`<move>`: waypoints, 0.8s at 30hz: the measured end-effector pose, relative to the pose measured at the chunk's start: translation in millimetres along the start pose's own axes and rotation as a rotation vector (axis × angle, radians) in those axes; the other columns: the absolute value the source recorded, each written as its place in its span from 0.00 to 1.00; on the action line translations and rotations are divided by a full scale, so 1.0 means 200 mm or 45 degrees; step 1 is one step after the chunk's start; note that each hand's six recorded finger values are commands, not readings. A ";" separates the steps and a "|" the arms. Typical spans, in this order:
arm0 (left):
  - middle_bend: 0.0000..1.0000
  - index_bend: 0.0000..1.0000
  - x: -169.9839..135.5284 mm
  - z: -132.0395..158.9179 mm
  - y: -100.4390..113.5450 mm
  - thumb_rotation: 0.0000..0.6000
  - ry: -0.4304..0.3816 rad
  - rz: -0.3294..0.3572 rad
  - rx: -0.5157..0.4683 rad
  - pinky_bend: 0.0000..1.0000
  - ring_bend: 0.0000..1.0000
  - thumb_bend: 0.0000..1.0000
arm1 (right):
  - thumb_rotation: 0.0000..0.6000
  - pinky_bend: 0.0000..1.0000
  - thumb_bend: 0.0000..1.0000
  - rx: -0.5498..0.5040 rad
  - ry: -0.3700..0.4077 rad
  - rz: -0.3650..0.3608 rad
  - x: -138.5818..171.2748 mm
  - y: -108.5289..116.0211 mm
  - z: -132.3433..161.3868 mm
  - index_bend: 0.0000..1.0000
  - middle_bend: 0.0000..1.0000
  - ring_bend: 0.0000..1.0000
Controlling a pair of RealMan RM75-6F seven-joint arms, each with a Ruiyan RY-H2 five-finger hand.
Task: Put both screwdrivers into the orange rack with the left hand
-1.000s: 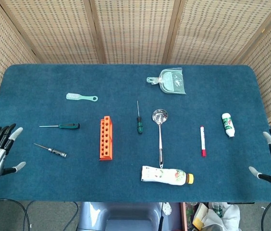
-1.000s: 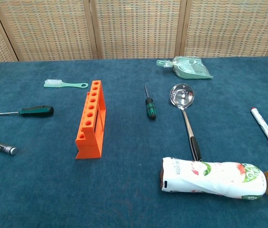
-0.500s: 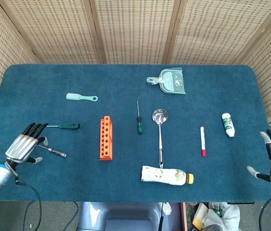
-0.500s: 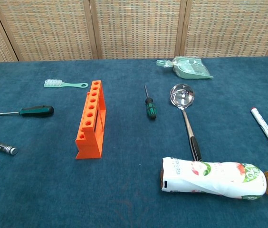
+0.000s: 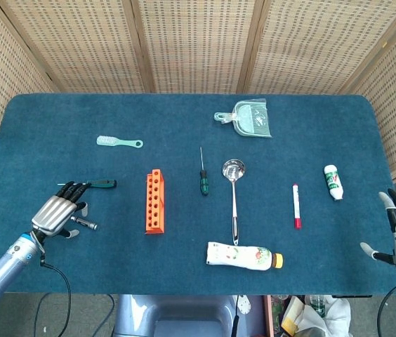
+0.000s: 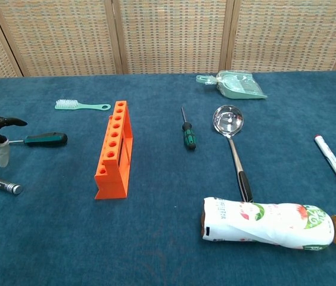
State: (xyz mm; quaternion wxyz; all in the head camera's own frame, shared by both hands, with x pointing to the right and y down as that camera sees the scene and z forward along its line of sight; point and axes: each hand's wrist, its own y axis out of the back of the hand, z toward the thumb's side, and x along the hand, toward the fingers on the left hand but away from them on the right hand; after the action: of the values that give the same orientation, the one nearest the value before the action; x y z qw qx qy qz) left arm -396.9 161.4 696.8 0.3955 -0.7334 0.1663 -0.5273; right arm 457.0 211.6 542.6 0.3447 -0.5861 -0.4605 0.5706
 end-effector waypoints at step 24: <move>0.00 0.53 0.10 0.10 -0.10 1.00 -0.026 -0.042 0.060 0.00 0.00 0.29 | 1.00 0.00 0.00 -0.011 -0.009 0.020 -0.01 -0.01 -0.01 0.00 0.00 0.00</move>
State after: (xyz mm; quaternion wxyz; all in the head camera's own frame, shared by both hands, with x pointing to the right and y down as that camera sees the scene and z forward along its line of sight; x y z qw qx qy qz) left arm -375.1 169.2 722.5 0.4055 -0.7318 0.1378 -0.5301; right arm 458.9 209.8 545.7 0.3359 -0.5893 -0.4596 0.5733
